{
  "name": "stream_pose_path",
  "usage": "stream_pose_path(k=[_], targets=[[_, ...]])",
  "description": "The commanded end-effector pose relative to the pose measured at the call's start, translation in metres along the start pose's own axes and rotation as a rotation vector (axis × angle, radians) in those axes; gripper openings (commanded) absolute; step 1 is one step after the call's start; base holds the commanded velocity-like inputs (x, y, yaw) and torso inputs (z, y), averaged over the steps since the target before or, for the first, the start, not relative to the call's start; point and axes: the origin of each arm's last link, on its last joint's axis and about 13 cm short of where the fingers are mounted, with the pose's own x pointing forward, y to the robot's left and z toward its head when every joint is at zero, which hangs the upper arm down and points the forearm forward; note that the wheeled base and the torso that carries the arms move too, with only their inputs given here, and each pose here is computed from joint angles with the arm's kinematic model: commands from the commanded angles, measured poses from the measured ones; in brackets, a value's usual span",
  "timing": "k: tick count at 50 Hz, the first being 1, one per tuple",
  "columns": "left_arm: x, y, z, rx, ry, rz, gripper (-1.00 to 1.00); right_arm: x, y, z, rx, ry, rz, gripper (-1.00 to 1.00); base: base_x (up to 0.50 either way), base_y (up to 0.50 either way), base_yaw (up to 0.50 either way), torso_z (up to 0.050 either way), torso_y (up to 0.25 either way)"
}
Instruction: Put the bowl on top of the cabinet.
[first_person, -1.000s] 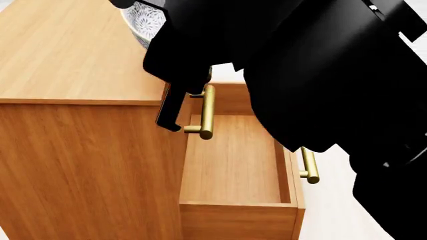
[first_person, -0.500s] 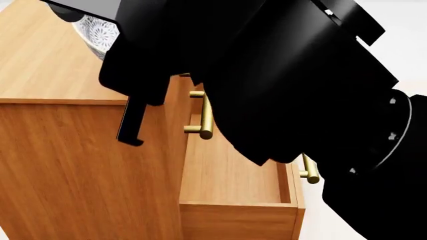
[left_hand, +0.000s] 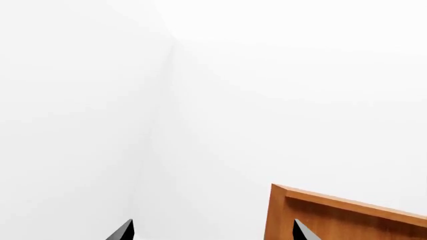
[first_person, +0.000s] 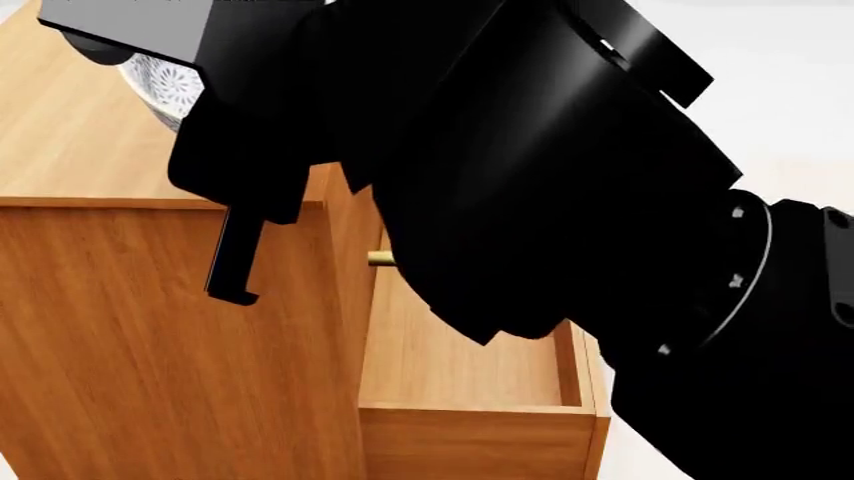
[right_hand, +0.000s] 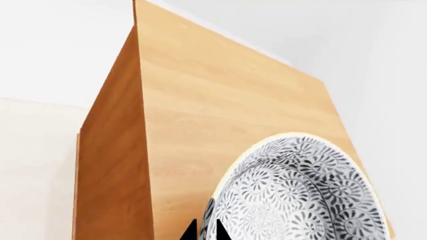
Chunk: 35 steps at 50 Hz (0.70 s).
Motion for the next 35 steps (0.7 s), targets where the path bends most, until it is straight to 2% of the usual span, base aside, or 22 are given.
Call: stream_pose_path(k=[1, 35], targets=[[-0.001, 0.002, 0.001, 0.004, -0.010, 0.008, 1.00, 0.002, 0.000, 0.002, -0.019, -0.019, -0.017, -1.00, 0.00, 0.00, 0.00, 0.000, 0.000], [-0.001, 0.001, 0.001, 0.004, -0.011, 0.006, 1.00, 0.011, 0.003, -0.010, -0.008, 0.029, -0.019, -1.00, 0.00, 0.00, 0.00, 0.000, 0.000]])
